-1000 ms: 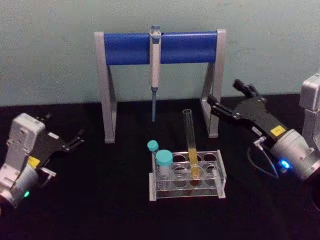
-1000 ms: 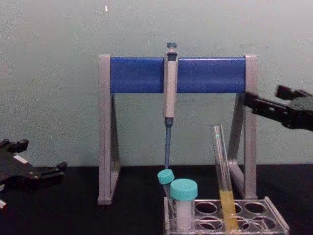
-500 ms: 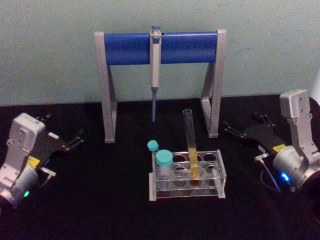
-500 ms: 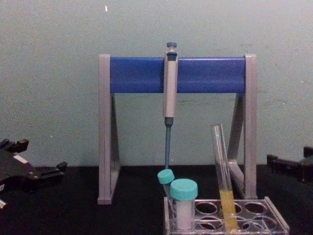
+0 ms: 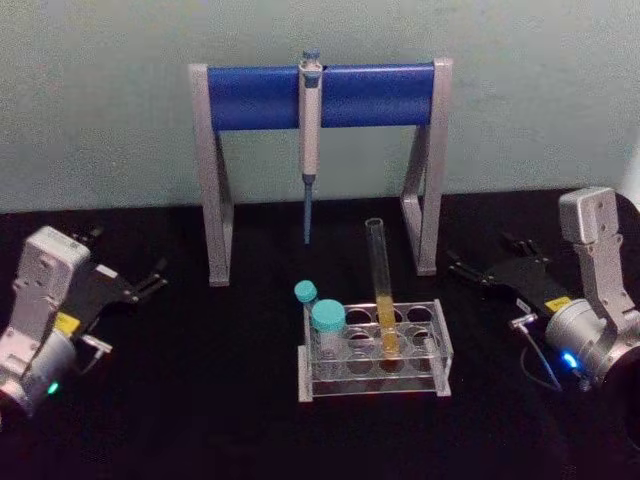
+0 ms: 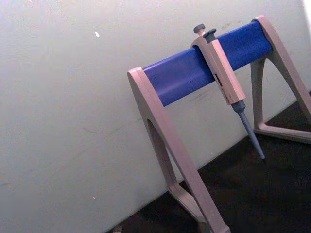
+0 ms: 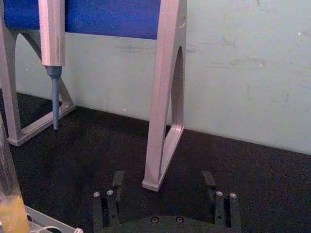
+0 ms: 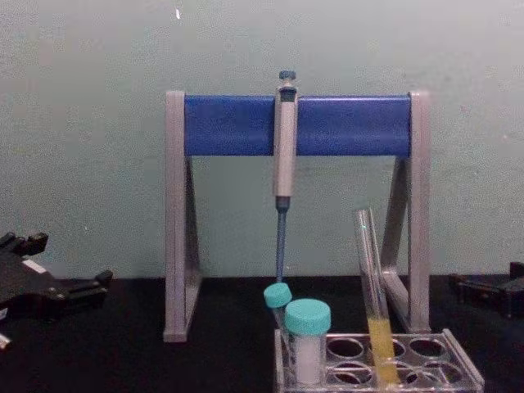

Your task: Pick up the test tube from the test tube rack, shake it, then place it back into the test tube rack.

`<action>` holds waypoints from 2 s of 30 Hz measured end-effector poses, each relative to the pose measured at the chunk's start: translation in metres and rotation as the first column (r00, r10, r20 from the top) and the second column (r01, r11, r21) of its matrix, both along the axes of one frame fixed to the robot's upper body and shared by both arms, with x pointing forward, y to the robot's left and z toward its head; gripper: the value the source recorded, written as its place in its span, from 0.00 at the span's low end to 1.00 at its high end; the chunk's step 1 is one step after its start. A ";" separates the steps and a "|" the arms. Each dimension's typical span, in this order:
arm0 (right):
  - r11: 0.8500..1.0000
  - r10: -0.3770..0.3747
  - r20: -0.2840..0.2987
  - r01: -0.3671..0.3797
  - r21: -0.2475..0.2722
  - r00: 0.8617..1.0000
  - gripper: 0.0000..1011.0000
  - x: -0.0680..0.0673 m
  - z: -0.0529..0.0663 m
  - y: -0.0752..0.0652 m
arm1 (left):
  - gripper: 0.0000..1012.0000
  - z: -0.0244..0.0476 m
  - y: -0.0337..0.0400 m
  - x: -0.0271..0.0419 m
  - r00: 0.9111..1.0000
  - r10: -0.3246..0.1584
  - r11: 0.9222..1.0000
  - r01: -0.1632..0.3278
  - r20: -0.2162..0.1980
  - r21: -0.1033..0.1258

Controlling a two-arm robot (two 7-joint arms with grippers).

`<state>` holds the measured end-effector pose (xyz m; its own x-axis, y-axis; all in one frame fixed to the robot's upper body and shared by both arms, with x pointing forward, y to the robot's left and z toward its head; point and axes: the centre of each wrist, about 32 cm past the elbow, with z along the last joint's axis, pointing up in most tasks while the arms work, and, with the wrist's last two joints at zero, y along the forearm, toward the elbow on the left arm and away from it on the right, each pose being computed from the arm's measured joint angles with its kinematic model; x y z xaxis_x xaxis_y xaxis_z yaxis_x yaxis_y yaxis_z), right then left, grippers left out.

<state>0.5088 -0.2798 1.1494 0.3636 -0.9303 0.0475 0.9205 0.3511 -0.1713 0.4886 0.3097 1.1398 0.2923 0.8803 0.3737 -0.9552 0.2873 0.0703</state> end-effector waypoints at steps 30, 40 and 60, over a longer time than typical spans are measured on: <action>1.000 -0.001 0.004 0.001 -0.006 1.000 0.99 0.000 0.001 0.001 | 0.99 0.0000 0.0000 0.0000 1.000 0.000 1.000 0.000 0.000 0.000; 1.000 -0.001 0.004 0.001 -0.006 1.000 0.99 0.000 0.001 0.001 | 0.99 0.0000 0.0000 0.0000 1.000 0.000 1.000 0.000 0.000 0.000; 1.000 -0.001 0.004 0.001 -0.006 1.000 0.99 0.000 0.001 0.001 | 0.99 0.0000 0.0000 0.0000 1.000 0.000 1.000 0.000 0.000 0.000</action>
